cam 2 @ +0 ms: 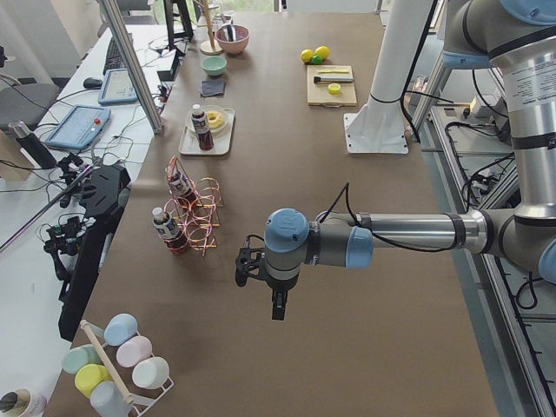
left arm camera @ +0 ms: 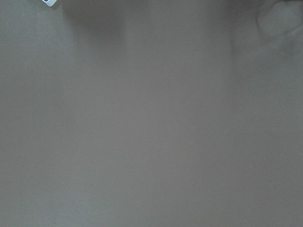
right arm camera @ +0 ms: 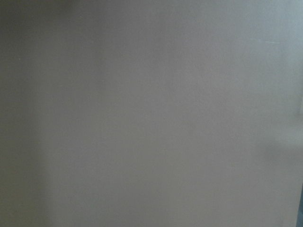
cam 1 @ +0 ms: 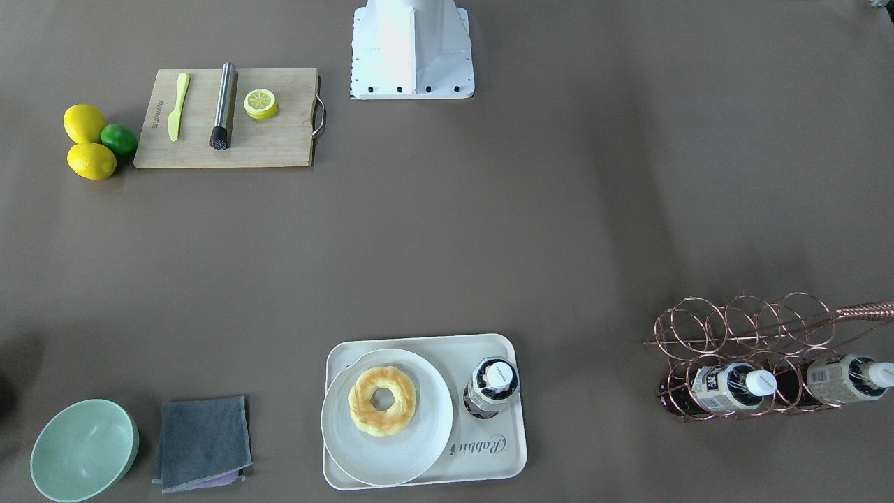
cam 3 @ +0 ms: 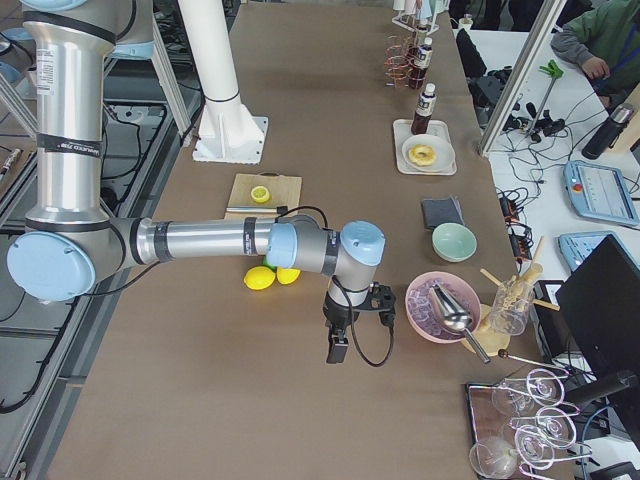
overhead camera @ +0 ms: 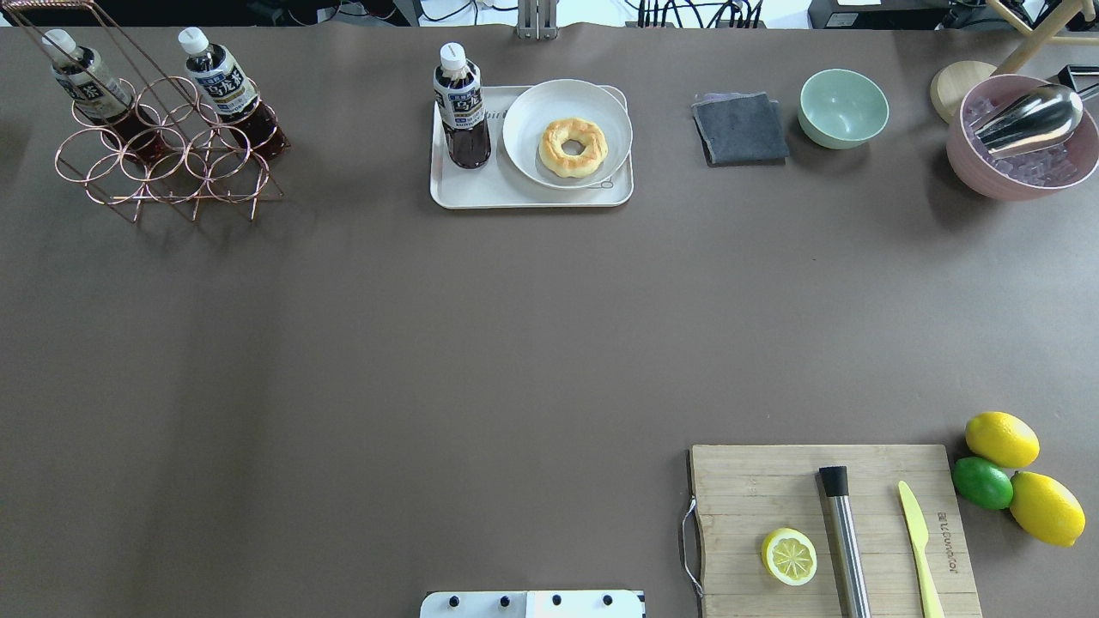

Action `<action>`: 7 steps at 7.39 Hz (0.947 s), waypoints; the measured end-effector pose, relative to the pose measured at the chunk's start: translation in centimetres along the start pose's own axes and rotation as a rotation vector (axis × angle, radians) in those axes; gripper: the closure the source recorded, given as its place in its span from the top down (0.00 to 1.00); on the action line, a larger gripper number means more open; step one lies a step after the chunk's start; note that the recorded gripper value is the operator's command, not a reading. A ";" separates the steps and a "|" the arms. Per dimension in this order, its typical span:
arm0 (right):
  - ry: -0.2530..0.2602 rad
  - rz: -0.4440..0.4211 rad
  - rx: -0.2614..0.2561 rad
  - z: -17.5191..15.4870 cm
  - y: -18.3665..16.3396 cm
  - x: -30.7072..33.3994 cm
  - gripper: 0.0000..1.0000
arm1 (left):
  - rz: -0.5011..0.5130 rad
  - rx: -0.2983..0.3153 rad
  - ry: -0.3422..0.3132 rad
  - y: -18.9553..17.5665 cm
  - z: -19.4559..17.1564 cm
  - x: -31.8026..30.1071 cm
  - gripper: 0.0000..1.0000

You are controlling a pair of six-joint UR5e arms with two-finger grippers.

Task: Place tea on tray

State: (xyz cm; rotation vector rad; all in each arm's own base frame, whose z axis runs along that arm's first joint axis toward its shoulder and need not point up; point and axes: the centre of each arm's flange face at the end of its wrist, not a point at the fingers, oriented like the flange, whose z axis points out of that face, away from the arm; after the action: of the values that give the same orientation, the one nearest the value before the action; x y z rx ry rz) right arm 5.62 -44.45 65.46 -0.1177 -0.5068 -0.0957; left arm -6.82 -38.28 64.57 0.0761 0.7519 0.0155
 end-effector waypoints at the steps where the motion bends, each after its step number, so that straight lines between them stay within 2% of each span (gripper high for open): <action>1: -0.050 0.037 0.001 0.3 0.8 1.0 1.00 | -0.001 -0.002 -0.003 0.1 0.1 -0.1 0.98; 2: -0.107 0.067 0.006 0.4 1.2 1.8 1.00 | -0.002 -0.003 -0.004 0.2 0.1 -0.1 0.98; 3: -0.137 0.082 0.011 0.5 1.4 2.2 1.00 | -0.006 -0.006 -0.003 0.3 0.2 -0.2 0.98; 7: -0.163 0.091 0.014 0.5 1.5 2.3 1.00 | -0.037 -0.036 -0.003 0.6 1.7 -1.6 0.98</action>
State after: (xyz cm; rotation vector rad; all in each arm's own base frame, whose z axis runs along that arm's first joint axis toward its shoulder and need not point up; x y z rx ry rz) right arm 7.59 -43.09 66.88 -0.1357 -0.6638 0.0070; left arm -6.84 -37.81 66.99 0.0276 0.7499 -0.0062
